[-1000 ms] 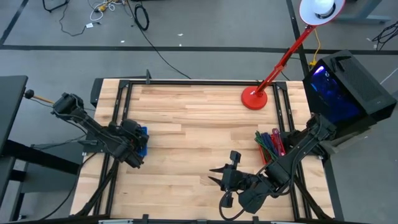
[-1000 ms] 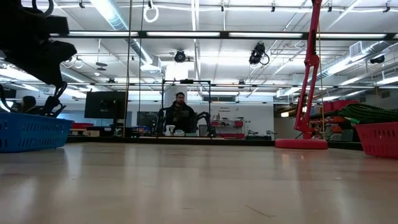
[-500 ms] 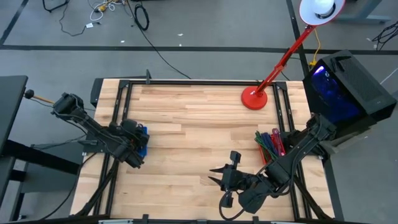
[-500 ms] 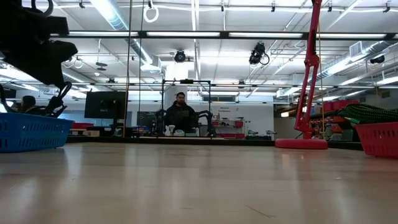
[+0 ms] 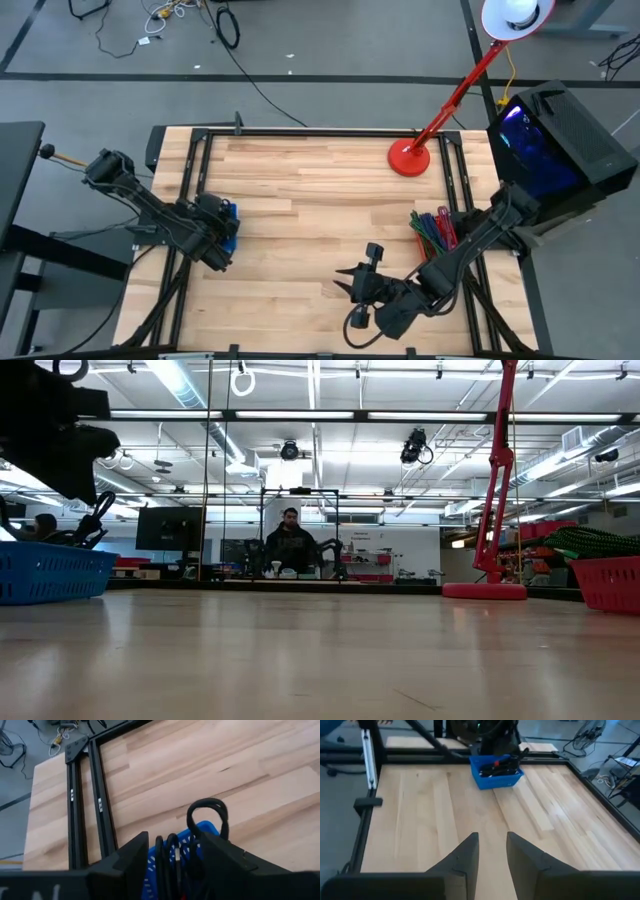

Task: Pick & Place USB Port
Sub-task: Put the black charger cable into the blue basket, then return to Home Position

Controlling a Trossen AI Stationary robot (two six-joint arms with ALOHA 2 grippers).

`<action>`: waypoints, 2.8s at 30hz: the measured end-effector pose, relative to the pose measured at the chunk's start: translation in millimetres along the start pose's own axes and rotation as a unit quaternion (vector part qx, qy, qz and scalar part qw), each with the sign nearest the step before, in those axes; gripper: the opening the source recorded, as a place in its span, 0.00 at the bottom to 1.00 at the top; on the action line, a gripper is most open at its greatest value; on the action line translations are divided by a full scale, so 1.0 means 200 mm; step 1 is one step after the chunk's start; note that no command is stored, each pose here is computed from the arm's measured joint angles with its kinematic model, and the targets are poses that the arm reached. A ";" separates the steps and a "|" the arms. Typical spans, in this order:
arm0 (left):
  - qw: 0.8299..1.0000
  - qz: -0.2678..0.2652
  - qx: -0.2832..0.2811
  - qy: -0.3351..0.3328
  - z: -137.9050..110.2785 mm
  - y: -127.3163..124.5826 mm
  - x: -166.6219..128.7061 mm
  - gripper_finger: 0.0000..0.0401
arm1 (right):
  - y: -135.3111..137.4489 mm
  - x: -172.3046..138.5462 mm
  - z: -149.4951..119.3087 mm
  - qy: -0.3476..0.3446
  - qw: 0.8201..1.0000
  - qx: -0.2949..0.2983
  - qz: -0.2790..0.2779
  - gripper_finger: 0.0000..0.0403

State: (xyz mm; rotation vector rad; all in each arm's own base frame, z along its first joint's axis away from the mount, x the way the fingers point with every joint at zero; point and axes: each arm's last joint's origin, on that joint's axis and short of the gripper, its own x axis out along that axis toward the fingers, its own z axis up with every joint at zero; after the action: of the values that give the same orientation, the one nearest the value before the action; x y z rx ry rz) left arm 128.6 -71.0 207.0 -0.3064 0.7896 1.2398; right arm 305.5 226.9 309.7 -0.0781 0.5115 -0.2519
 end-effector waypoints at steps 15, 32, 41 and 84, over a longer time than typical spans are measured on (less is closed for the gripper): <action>0.990 -0.102 0.022 -0.096 0.09 -0.03 -0.19 0.46 | -0.02 0.03 0.02 -0.004 1.000 0.009 -0.001 0.25; 0.996 -0.005 0.006 -0.087 -0.07 0.02 0.17 0.46 | -0.01 0.02 0.03 -0.013 1.000 0.016 0.003 0.25; 0.994 -0.030 -0.001 -0.110 -0.06 0.00 0.16 0.45 | -0.01 0.03 0.04 -0.016 1.000 0.015 0.004 0.25; 0.948 -0.033 0.079 -0.305 0.29 -0.32 0.06 0.50 | -0.93 0.78 -0.14 -0.026 0.993 -0.015 -0.116 0.25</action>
State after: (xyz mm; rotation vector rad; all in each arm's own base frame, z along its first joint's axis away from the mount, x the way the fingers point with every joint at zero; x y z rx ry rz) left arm 209.4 -47.8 227.2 0.1823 0.3324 1.1108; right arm 382.6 5.8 236.3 -0.1740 0.4542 -0.4683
